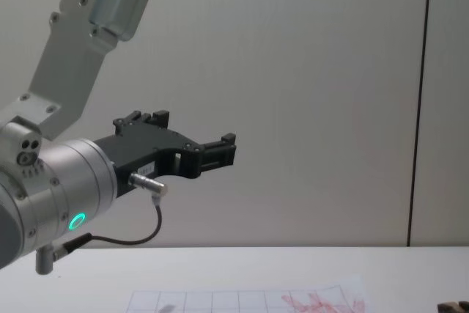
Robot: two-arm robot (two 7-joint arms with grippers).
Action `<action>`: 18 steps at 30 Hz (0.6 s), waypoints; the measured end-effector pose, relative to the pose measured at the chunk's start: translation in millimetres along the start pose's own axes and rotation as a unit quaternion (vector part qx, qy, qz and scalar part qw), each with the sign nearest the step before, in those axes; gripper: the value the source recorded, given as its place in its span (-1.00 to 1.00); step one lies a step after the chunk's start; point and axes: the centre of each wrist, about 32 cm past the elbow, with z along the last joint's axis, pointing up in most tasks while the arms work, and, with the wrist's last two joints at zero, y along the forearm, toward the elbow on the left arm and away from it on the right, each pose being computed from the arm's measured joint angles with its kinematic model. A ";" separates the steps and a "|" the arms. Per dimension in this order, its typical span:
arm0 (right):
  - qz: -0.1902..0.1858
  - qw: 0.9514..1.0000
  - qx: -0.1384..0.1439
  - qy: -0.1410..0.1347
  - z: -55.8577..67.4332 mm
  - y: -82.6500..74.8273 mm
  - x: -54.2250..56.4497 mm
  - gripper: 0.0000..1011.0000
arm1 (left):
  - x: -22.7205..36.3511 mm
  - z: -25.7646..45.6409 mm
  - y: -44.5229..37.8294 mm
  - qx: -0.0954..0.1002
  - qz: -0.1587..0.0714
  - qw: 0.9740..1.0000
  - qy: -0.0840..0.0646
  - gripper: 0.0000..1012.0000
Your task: Use the one hand to pick up the stamp and affix it onto the A4 paper.
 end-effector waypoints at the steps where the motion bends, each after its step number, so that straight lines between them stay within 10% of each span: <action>1: 0.000 1.000 0.000 0.000 0.0 0.0 0.0 -0.57 | 0.0 0.0 0.0 0.000 0.000 1.000 0.000 0.98; 18: 0.014 0.997 0.074 -0.017 36.2 -14.4 -7.1 -0.57 | 0.0 0.0 0.0 0.000 0.000 1.000 0.000 0.98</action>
